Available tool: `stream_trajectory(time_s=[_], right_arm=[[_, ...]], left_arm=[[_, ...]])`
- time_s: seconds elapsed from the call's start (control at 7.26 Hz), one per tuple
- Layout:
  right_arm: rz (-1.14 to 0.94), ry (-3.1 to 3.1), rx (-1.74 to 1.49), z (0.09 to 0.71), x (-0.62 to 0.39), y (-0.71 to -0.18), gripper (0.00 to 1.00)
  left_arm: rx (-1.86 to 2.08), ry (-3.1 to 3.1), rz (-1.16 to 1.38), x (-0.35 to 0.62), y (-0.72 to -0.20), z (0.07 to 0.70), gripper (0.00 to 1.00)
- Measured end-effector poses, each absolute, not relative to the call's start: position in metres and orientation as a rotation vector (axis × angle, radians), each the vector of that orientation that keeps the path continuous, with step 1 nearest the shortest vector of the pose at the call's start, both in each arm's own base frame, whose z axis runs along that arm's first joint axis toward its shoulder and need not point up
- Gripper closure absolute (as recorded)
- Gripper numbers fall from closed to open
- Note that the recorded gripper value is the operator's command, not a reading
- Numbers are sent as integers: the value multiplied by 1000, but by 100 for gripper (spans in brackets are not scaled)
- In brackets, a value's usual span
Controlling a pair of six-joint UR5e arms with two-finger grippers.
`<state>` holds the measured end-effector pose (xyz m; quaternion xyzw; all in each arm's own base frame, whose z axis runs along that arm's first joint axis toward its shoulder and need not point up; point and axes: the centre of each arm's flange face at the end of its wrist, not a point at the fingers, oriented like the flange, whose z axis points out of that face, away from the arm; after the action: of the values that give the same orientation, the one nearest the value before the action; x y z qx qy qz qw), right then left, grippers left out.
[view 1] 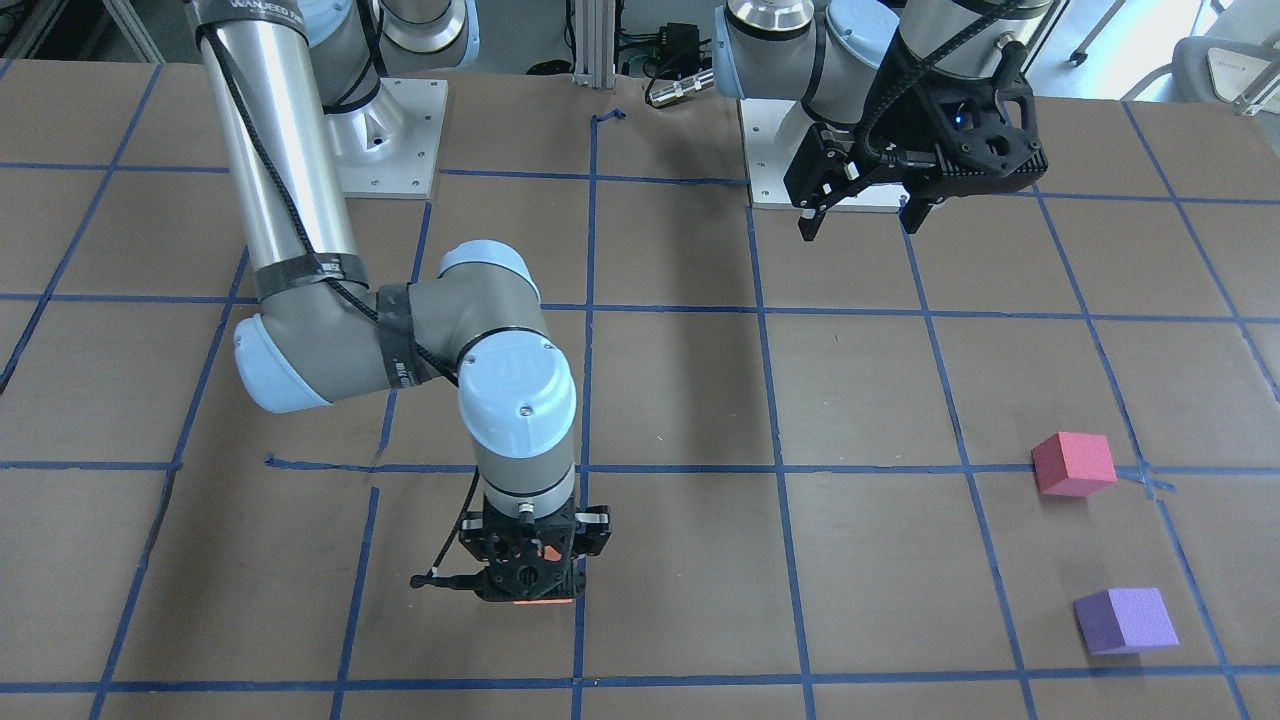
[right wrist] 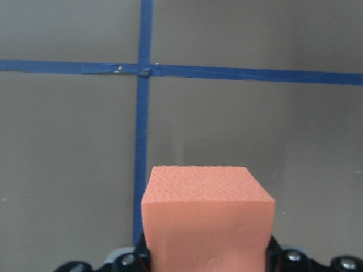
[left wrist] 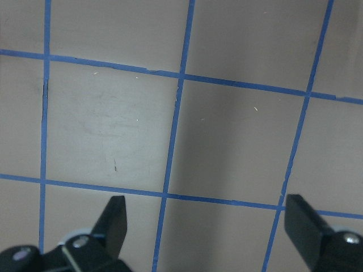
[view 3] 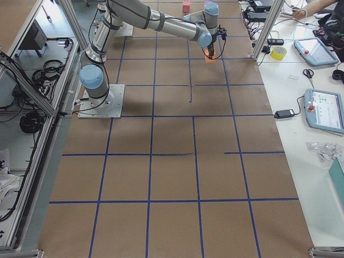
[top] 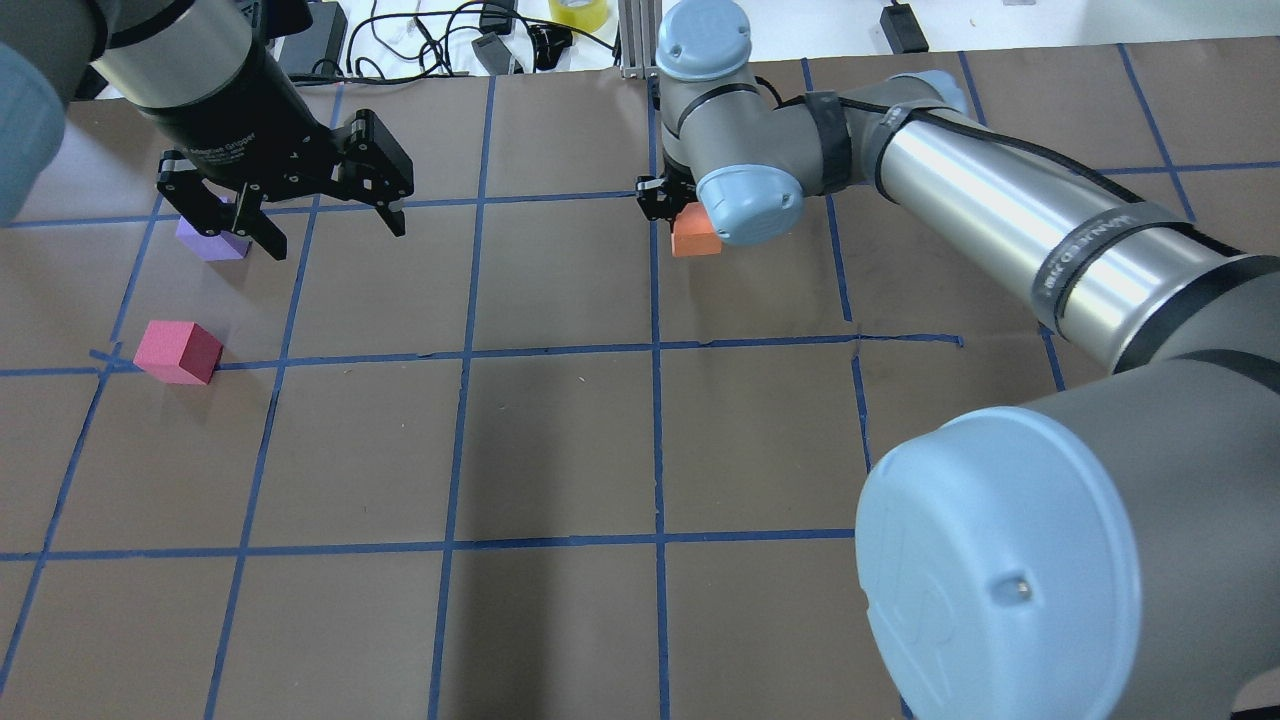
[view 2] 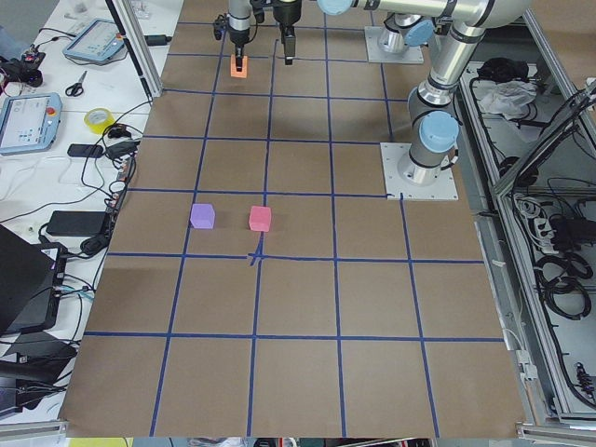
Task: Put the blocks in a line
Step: 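Carry the orange cube with the right gripper toward the table center, then set the orange cube down, open and raise the right gripper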
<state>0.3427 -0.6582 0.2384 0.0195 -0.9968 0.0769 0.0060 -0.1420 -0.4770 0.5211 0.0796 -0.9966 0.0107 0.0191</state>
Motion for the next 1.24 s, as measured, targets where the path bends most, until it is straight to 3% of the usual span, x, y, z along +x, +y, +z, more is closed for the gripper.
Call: stream_trajectory(time_s=[0.14,0.28,0.41,1.24], right_arm=[[239,-3127,34,229,370,-656,100],[237,-3132,10,221,390,-653,91],[231,-3133,-3,215,400,-651,1],[205,-3139,-101,221,409,-642,0]], left_arm=[[246,-3094,35,-142,-477,522,0],[246,-3093,35,-142,-477,522,0],[245,-3093,34,-142,-477,521,0],[245,-3093,31,-143,-476,520,0]])
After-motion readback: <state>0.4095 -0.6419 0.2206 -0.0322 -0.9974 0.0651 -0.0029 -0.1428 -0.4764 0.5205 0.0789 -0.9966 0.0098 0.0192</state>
